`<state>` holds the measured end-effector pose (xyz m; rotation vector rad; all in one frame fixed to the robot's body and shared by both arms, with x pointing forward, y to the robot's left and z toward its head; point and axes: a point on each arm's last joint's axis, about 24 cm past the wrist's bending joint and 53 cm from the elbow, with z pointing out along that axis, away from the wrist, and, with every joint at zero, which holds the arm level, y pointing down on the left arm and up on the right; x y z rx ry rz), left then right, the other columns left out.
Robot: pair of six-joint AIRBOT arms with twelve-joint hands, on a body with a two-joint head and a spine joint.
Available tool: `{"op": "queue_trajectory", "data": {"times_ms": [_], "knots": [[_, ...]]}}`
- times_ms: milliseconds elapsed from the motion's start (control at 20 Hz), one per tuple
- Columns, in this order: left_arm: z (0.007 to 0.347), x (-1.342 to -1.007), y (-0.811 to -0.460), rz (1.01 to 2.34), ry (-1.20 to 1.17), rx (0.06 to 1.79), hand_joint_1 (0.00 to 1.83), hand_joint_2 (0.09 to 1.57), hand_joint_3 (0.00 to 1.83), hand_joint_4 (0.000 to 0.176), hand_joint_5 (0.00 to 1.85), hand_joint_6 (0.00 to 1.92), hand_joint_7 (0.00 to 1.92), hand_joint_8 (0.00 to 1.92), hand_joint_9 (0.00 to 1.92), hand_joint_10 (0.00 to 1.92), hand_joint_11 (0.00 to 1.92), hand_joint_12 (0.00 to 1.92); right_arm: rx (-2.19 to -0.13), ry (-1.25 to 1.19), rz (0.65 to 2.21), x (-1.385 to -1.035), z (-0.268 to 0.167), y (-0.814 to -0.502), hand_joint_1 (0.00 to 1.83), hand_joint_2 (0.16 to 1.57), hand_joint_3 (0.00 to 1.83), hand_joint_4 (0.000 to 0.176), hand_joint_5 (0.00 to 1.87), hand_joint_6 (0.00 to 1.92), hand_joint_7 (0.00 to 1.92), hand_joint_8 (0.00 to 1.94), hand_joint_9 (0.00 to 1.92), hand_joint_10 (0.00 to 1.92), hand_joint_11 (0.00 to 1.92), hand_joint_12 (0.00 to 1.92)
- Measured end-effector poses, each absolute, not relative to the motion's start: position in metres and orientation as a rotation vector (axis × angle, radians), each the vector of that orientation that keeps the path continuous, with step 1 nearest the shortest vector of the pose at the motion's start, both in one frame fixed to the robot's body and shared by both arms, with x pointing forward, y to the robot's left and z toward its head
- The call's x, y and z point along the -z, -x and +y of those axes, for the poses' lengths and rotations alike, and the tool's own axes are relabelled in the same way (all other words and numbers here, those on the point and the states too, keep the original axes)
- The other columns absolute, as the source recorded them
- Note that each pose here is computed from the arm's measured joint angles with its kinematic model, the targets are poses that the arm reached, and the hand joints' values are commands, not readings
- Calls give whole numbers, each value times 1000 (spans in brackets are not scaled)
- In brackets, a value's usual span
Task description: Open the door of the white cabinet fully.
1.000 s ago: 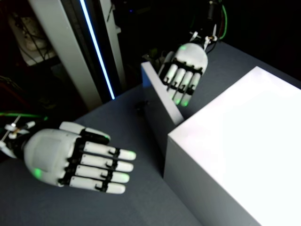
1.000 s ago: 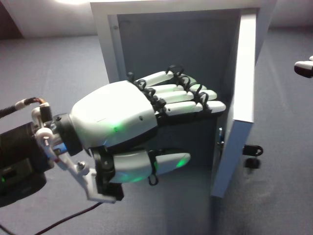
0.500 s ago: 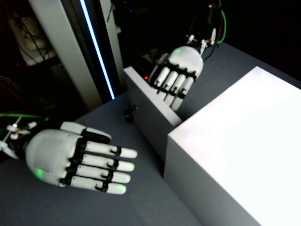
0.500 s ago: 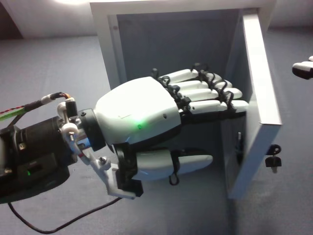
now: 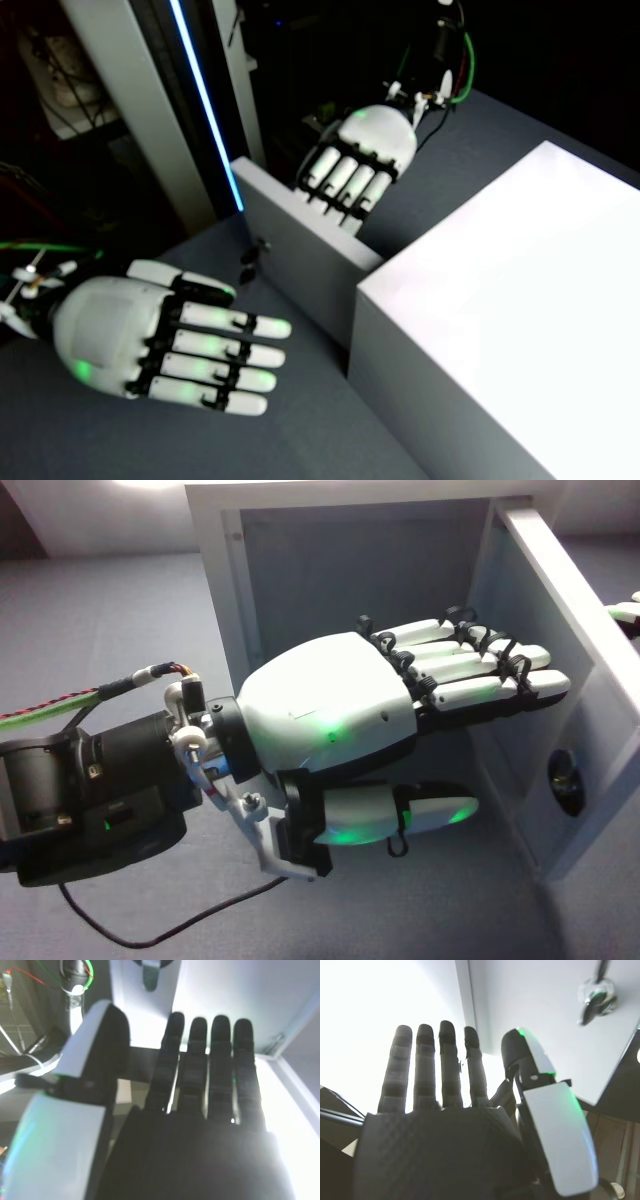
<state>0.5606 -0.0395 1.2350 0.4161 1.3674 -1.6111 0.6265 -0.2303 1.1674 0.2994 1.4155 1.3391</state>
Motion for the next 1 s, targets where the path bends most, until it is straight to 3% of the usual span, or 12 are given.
{"op": "queue_trajectory", "data": {"times_ms": [50, 150, 200, 250, 300, 350, 400, 500, 750, 800, 900, 1000], "knots": [[-40, -1235, -560, 1366, -417, 1612, 103, 1468, 10, 0, 161, 7, 143, 4, 153, 4, 6, 363, -1339, -299, 1417, -1167, -230, -626, 602, 1435, 0, 0, 326, 3, 314, 2, 226, 2, 135, 89], [-39, -1235, -560, 1369, -414, 1614, 133, 1471, 2, 0, 183, 7, 128, 3, 153, 2, 11, 368, -1339, -305, 1416, -1167, -231, -627, 569, 1431, 0, 0, 329, 2, 318, 2, 226, 1, 133, 92], [-34, -1236, -561, 1367, -404, 1616, 188, 1491, 5, 0, 157, 4, 131, 3, 162, 3, 11, 391, -1344, -306, 1415, -1167, -230, -627, 545, 1427, 0, 28, 323, 0, 303, 0, 201, 0, 109, 84], [-31, -1236, -562, 1368, -395, 1614, 130, 1503, 0, 0, 210, 1, 202, 1, 197, 2, 15, 478, -1345, -306, 1416, -1167, -230, -627, 511, 1423, 0, 33, 314, 1, 296, 0, 193, 0, 99, 84], [-25, -1235, -564, 1371, -385, 1606, 164, 1498, 0, 0, 166, 0, 182, 2, 187, 2, 7, 504, -1344, -307, 1417, -1167, -230, -627, 505, 1422, 0, 26, 311, 0, 296, 1, 198, 3, 105, 88], [-20, -1234, -566, 1381, -366, 1600, 221, 1478, 0, 0, 285, 33, 230, 14, 205, 7, 1, 459, -1343, -306, 1416, -1168, -231, -627, 535, 1430, 1, 24, 311, 0, 289, 2, 200, 3, 104, 94], [-13, -1234, -567, 1385, -349, 1595, 204, 1476, 0, 0, 341, 16, 273, 9, 238, 6, 32, 437, -1342, -304, 1411, -1170, -232, -627, 629, 1459, 5, 0, 305, 0, 295, 3, 235, 10, 148, 117], [-2, -1230, -565, 1401, -323, 1590, 290, 1469, 0, 0, 294, 1, 234, 4, 203, 2, 70, 374, -1341, -316, 1387, -1174, -236, -628, 638, 1467, 3, 0, 312, 1, 309, 3, 285, 11, 223, 161], [51, -1215, -569, 1470, -183, 1528, 465, 1467, 0, 0, 226, 5, 233, 4, 275, 5, 208, 300, -1337, -355, 1327, -1186, -247, -629, 666, 1451, 0, 0, 352, 6, 358, 6, 287, 4, 171, 160], [60, -1212, -570, 1474, -159, 1510, 525, 1438, 0, 0, 229, 1, 265, 1, 302, 2, 232, 266, -1338, -356, 1322, -1187, -248, -628, 647, 1464, 0, 0, 330, 2, 320, 0, 248, 1, 106, 254], [82, -1207, -573, 1483, -102, 1460, 306, 1502, 17, 0, 211, 1, 216, 3, 209, 5, 173, 245, -1334, -361, 1319, -1186, -250, -628, 580, 1465, 0, 0, 313, 0, 283, 0, 227, 0, 10, 491], [115, -1201, -581, 1490, -19, 1364, 242, 1482, 0, 0, 148, 0, 172, 0, 190, 1, 53, 521, -1330, -368, 1313, -1187, -252, -628, 517, 1458, 0, 0, 301, 1, 288, 2, 231, 2, 0, 494]]}}
